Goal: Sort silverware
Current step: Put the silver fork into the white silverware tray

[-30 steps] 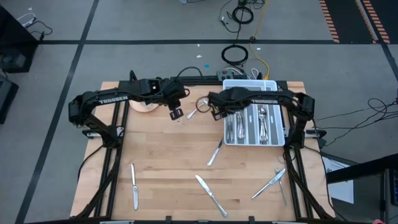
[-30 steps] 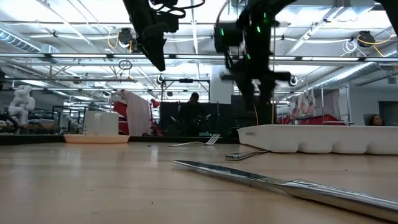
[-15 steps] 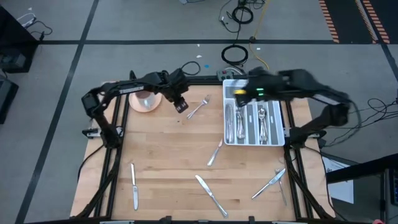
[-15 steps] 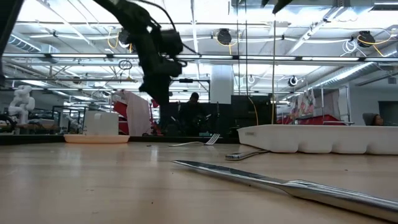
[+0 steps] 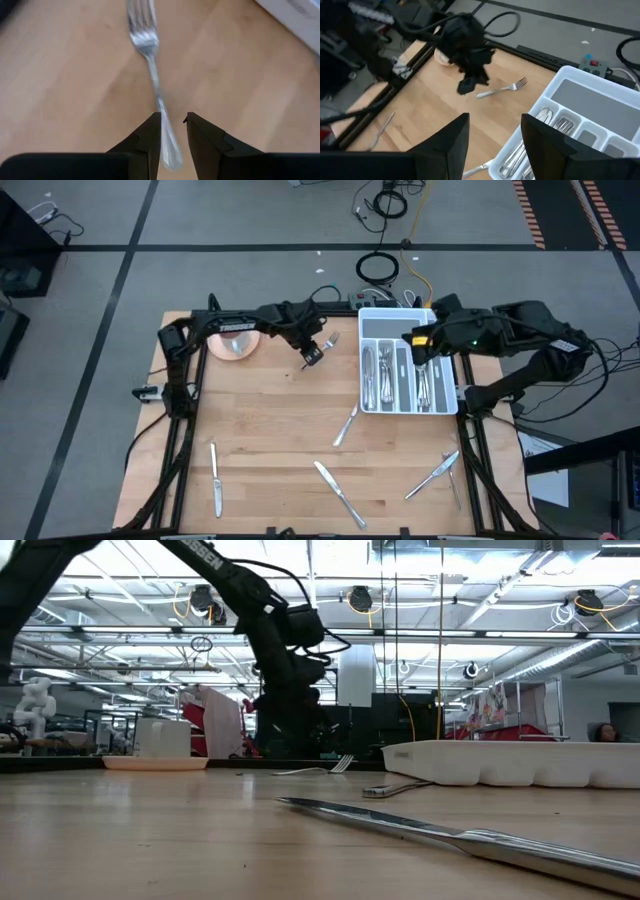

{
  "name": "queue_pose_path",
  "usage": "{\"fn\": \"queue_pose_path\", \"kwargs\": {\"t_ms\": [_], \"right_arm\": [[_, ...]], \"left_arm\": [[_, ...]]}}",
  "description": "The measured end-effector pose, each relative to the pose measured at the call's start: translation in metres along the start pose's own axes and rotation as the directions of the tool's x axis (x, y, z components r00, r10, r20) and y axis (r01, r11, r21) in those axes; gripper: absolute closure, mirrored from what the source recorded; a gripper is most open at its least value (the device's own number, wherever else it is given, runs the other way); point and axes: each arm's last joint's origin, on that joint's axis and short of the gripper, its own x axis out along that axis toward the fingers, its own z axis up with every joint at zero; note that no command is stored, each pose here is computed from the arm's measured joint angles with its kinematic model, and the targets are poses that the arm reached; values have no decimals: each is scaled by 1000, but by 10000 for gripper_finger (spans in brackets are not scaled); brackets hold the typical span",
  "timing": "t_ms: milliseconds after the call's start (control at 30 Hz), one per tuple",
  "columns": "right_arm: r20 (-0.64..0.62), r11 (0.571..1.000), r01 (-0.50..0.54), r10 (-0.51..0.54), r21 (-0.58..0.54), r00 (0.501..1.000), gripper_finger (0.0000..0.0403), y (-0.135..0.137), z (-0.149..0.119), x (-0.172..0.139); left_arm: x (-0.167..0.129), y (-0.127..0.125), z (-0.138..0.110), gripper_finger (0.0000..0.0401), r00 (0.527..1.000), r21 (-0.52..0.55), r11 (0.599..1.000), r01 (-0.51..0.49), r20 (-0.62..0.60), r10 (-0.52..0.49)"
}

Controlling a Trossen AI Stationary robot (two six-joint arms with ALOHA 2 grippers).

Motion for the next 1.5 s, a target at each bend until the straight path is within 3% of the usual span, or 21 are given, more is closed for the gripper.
{"fn": "queue_pose_path", "kwargs": {"t_ms": [67,267,400,667,767,1000,1133,1333,1500], "right_arm": [[-12,999,-6,5,-38,1000,231,4,-3,2],[-36,993,-21,17,-115,999,231,10,-9,2],[-45,990,-37,32,-136,999,231,12,-12,0],[-49,985,-47,40,-164,998,231,13,-14,-1],[-49,984,-47,39,-174,998,232,13,-14,-1],[-46,981,-45,37,-189,998,232,13,-14,-1],[-44,981,-45,37,-189,998,232,13,-14,-1],[-44,980,-46,38,-196,998,232,13,-14,-1],[-44,976,-46,37,-213,998,232,13,-14,-1]], "left_arm": [[6,0,5,292,999,6,999,-38,-1,38],[22,0,16,244,999,-3,1000,-31,-7,31],[32,4,15,222,998,-77,995,-56,-32,54],[45,9,12,216,992,-84,990,-114,-55,110],[54,9,9,216,993,-85,992,-94,-79,88],[64,-3,4,218,987,-41,990,-135,-98,131],[64,-6,2,252,978,-57,980,-188,-106,181],[64,-8,1,379,978,-51,983,-178,-118,171],[63,-13,-1,397,978,-43,985,-167,-131,160]]}}
